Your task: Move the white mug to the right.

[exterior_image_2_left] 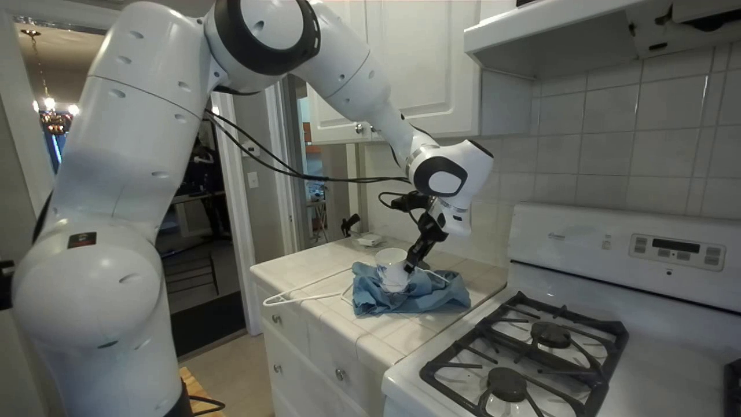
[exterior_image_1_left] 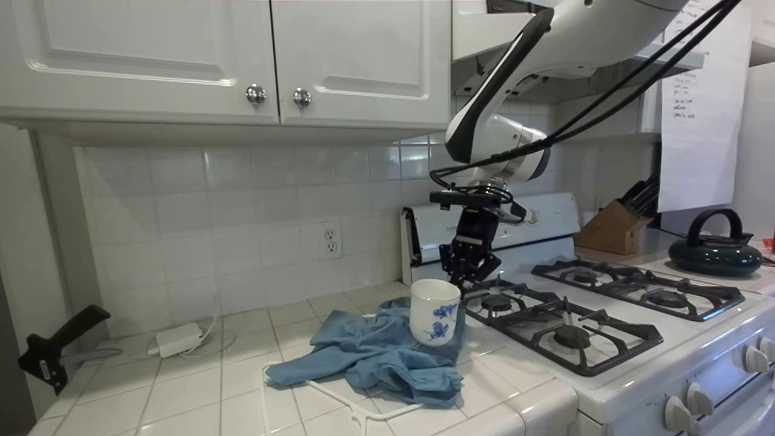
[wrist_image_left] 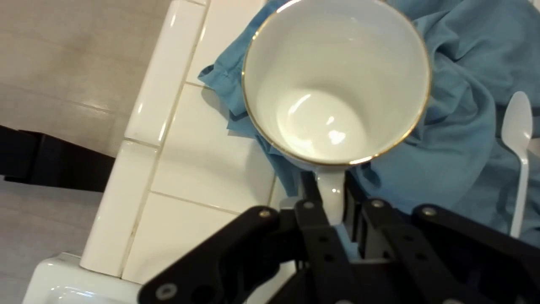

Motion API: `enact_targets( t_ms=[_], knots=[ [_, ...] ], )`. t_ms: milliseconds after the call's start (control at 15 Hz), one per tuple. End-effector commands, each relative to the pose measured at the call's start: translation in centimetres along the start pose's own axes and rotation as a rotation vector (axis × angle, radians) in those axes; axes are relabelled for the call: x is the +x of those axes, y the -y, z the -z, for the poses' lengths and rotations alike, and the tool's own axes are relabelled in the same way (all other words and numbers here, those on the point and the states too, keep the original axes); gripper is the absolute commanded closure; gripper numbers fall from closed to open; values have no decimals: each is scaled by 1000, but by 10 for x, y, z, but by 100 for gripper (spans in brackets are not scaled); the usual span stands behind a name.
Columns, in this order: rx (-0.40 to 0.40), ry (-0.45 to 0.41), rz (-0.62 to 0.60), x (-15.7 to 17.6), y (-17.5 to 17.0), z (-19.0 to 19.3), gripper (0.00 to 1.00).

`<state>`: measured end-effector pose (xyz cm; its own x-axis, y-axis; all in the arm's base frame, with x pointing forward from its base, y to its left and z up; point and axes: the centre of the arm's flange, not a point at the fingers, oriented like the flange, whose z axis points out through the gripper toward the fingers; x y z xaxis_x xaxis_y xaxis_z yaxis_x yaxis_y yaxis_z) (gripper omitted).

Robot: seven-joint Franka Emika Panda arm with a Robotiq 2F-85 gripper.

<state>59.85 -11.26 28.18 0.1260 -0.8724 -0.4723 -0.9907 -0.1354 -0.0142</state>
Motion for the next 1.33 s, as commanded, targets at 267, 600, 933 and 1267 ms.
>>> enact_targets(
  t_ms=[267, 600, 933, 1267],
  knots=[
    [-87, 100, -74, 11, -33, 10, 96],
    [-107, 75, -171, 32, -46, 3, 96],
    [-121, 64, -241, 49, -59, -3, 96],
    [-83, 13, -273, 66, -68, -2, 96]
  ],
)
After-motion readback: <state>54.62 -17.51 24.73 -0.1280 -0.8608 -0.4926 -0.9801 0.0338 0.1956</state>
